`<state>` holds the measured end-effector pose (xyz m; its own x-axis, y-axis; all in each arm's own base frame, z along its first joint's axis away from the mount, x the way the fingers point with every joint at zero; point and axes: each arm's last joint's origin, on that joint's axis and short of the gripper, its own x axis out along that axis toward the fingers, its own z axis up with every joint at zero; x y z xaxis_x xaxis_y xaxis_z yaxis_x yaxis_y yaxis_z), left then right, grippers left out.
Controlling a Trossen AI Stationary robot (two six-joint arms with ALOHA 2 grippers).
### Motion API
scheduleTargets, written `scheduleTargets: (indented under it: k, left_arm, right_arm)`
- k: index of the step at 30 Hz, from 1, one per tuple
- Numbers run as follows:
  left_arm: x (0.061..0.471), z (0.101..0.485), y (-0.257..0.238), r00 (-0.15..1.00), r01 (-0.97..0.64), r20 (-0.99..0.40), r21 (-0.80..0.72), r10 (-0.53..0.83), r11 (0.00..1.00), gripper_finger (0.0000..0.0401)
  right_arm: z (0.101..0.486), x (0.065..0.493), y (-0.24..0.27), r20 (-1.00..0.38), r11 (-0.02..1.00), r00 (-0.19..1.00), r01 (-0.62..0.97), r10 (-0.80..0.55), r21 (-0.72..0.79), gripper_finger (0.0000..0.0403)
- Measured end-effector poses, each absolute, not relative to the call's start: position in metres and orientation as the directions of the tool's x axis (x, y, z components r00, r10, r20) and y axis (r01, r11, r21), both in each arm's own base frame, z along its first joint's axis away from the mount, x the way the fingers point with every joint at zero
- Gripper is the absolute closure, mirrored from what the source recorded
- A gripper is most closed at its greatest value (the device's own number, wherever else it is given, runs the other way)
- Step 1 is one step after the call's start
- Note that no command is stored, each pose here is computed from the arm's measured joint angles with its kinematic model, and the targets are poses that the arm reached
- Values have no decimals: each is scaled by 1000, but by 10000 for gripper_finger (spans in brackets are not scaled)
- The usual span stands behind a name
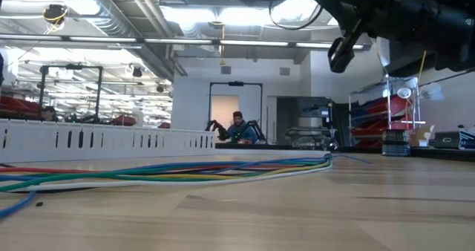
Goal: Ziptie cables
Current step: Wrap the zip tie on the cables
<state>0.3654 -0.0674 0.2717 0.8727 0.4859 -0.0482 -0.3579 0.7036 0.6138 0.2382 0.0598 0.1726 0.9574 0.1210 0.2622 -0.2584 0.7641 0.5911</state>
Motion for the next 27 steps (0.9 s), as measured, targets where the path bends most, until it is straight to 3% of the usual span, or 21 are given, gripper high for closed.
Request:
scheduleTargets:
  k: [14,27]
  left_arm:
    - [364,272,-73,880,-335,-47,645,474,687,401]
    - [364,275,-77,886,-213,-23,867,463,450,401]
  right_arm:
    - [173,238,60,263,764,958,-252,112,594,403]
    - [183,247,62,305,681,944,-305,125,666,403]
